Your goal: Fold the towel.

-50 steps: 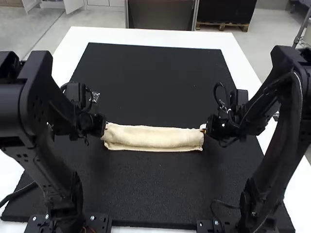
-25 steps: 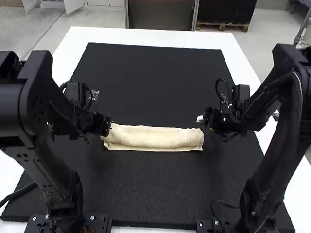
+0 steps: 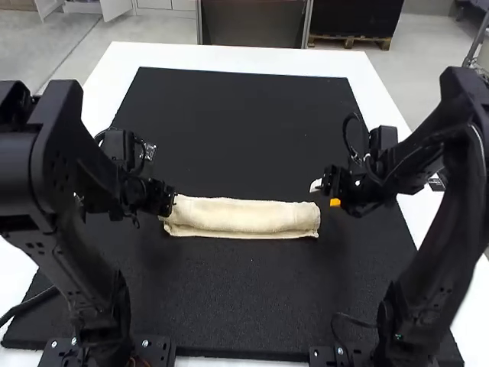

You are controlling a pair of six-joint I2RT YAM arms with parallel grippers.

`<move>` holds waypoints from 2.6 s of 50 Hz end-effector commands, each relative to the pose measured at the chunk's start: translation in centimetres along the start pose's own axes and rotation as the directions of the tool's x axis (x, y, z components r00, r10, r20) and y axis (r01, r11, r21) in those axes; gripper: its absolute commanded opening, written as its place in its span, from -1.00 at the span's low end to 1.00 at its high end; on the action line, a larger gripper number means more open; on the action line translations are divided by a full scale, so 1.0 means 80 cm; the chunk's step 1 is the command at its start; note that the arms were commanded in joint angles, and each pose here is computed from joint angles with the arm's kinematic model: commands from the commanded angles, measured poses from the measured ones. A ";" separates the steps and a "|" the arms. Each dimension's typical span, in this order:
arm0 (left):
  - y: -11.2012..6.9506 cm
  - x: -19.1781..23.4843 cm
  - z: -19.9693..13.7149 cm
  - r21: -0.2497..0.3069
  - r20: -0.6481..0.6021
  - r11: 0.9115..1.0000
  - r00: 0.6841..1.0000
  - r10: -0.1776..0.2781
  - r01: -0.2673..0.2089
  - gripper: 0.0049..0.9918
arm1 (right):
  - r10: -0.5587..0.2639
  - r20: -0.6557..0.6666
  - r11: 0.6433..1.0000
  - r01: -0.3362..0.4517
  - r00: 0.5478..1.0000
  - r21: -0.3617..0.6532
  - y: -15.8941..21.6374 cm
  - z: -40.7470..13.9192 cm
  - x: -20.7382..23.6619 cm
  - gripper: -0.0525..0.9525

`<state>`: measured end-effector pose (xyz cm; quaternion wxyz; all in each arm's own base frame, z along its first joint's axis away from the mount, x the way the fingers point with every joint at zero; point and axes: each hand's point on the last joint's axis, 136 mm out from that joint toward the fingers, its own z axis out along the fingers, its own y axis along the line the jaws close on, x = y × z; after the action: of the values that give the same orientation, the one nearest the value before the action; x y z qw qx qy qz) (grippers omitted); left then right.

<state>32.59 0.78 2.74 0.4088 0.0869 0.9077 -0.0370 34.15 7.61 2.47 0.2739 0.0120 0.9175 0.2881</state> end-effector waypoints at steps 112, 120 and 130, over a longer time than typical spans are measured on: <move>0.000 0.002 0.001 0.010 -0.020 1.000 1.000 -0.021 0.022 0.93 | -0.002 -0.274 0.995 -0.025 0.962 -0.094 0.060 0.023 0.083 0.90; -0.001 0.003 0.001 0.011 -0.021 1.000 1.000 -0.021 0.021 0.93 | -0.006 -0.266 0.995 -0.020 0.964 -0.098 0.063 0.024 0.076 0.90; -0.001 0.004 0.001 0.011 -0.024 1.000 0.999 -0.022 0.023 0.93 | 0.004 -0.268 0.995 -0.030 0.963 -0.095 0.063 0.024 0.077 0.90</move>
<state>31.98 0.68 2.11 0.3925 0.0833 0.9150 -0.0419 29.37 12.72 0.26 0.1555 -0.0288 0.9381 0.3083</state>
